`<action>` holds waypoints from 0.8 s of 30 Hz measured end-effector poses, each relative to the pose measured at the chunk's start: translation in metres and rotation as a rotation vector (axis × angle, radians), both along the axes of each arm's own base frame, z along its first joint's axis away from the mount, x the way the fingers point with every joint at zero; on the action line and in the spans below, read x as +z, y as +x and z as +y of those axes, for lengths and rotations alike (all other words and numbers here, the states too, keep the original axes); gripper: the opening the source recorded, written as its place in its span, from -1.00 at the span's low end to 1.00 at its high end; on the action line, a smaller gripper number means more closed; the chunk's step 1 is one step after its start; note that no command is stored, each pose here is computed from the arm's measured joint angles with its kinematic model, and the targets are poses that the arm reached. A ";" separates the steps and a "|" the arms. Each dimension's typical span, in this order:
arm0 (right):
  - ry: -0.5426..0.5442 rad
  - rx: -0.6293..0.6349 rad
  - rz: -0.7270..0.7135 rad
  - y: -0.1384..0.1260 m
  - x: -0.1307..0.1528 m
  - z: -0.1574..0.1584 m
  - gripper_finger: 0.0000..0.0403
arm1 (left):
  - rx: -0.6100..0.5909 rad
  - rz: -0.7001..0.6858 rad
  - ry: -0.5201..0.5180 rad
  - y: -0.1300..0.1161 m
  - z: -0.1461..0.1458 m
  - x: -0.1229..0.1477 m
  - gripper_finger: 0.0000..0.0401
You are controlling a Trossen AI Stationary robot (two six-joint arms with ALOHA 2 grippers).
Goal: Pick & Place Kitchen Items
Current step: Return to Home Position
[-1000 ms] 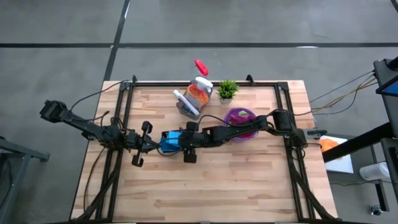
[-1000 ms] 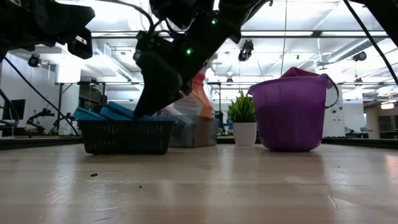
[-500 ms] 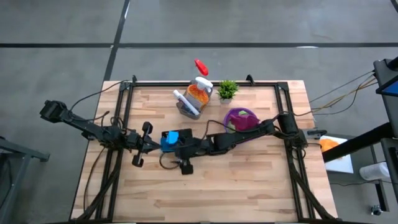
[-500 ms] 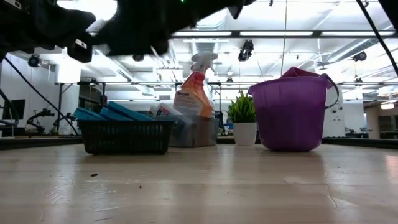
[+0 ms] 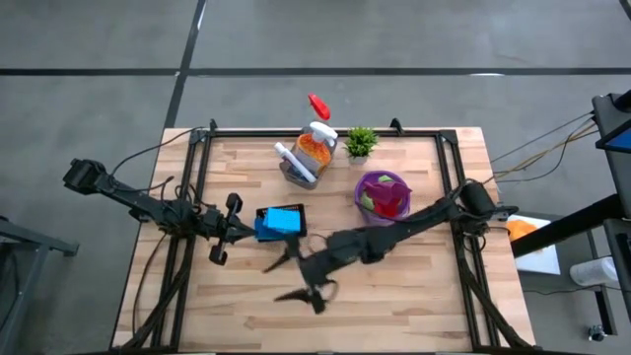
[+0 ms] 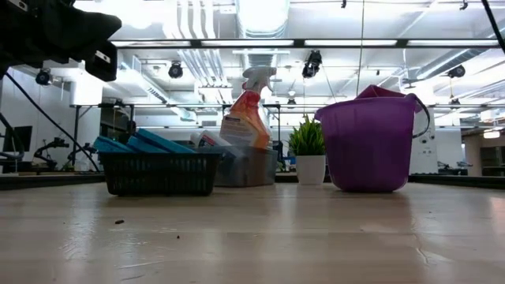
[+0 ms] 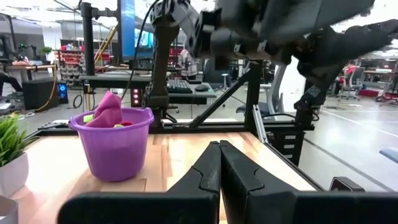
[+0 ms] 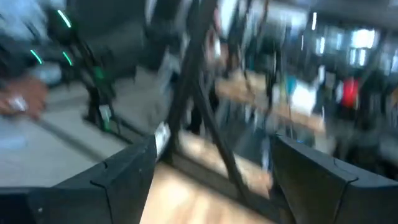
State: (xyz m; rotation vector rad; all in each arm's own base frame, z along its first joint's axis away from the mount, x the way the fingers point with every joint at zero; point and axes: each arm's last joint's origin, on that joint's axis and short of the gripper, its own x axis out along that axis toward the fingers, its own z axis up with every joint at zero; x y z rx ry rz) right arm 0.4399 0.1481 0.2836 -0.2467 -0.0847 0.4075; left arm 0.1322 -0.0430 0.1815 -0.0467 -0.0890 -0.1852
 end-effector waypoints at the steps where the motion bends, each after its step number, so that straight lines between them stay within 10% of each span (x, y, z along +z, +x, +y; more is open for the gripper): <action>1: -0.006 0.017 -0.064 -0.006 -0.003 0.001 0.53 | 0.000 0.001 0.000 0.000 0.000 0.000 -0.98; 7: 0.044 -0.029 -0.228 -0.053 -0.029 -0.015 0.53 | 0.000 0.025 0.009 0.000 0.000 -0.003 -0.98; 24: 0.291 -0.311 -0.033 -0.236 -0.061 -0.079 0.53 | 0.058 0.019 0.010 0.000 0.002 -0.002 -0.98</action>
